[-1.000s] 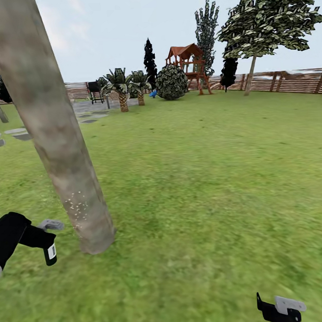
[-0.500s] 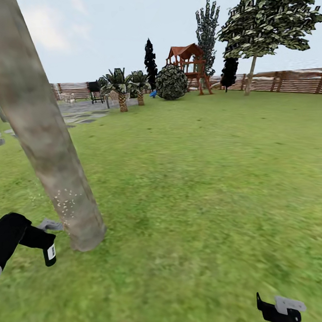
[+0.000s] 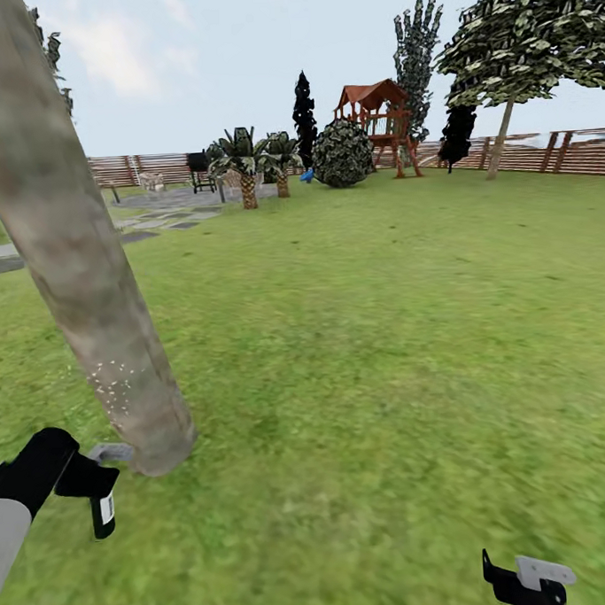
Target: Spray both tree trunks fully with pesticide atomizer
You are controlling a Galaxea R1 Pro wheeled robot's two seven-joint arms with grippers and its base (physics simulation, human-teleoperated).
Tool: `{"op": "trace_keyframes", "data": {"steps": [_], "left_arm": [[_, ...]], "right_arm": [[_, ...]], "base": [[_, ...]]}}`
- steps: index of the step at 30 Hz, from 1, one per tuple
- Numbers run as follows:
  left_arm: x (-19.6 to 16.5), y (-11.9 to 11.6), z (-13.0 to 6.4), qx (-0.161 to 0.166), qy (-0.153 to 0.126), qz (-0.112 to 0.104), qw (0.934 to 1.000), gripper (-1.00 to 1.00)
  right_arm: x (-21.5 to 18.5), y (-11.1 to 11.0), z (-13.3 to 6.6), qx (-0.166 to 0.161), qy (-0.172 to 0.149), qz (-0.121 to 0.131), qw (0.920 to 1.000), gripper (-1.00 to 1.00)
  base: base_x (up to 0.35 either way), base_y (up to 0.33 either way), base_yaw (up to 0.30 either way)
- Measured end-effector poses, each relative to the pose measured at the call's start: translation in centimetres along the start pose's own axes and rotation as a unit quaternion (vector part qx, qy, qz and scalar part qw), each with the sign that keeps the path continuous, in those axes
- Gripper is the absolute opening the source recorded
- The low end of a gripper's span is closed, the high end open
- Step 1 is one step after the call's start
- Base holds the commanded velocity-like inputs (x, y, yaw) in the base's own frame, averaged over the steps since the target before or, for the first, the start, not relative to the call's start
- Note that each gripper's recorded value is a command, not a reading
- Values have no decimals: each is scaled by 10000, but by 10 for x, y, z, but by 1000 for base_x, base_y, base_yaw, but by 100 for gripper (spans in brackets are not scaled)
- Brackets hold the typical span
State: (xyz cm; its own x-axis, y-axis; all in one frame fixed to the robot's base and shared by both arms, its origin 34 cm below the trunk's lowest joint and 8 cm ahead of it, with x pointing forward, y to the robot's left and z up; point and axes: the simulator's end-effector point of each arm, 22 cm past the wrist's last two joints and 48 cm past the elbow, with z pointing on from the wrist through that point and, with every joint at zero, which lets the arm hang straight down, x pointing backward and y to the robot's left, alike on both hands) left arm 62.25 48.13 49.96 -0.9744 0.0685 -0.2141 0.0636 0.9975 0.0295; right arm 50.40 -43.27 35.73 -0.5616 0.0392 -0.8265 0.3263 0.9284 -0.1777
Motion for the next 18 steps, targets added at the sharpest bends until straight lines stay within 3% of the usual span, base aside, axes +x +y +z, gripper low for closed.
{"op": "trace_keyframes", "data": {"steps": [3, 10, 12, 15, 18], "left_arm": [[-1, 9, 5, -169, -117, -91, 9997, -100], [20, 20, 25, -403, 0, -109, 9991, -100], [31, 13, 33, -253, 103, -238, 9993, -100], [28, -5, 44, 19, -81, -700, 9975, -100], [36, -17, 63, -142, -141, -726, 9972, -100]], "right_arm": [[0, 0, 0, 2, 4, 2, 10000, 100], [0, 0, 0, -1, 9, -1, 10000, 100], [1, 1, 0, -5, 14, 0, 10000, 100], [1, 1, 0, -6, 23, 1, 10000, 100], [2, 1, 0, -5, 24, 1, 10000, 100]], "base": [[238, -194, 0], [91, -71, 87], [4, -3, 258], [1, -1, 263], [25, -7, 89]]}}
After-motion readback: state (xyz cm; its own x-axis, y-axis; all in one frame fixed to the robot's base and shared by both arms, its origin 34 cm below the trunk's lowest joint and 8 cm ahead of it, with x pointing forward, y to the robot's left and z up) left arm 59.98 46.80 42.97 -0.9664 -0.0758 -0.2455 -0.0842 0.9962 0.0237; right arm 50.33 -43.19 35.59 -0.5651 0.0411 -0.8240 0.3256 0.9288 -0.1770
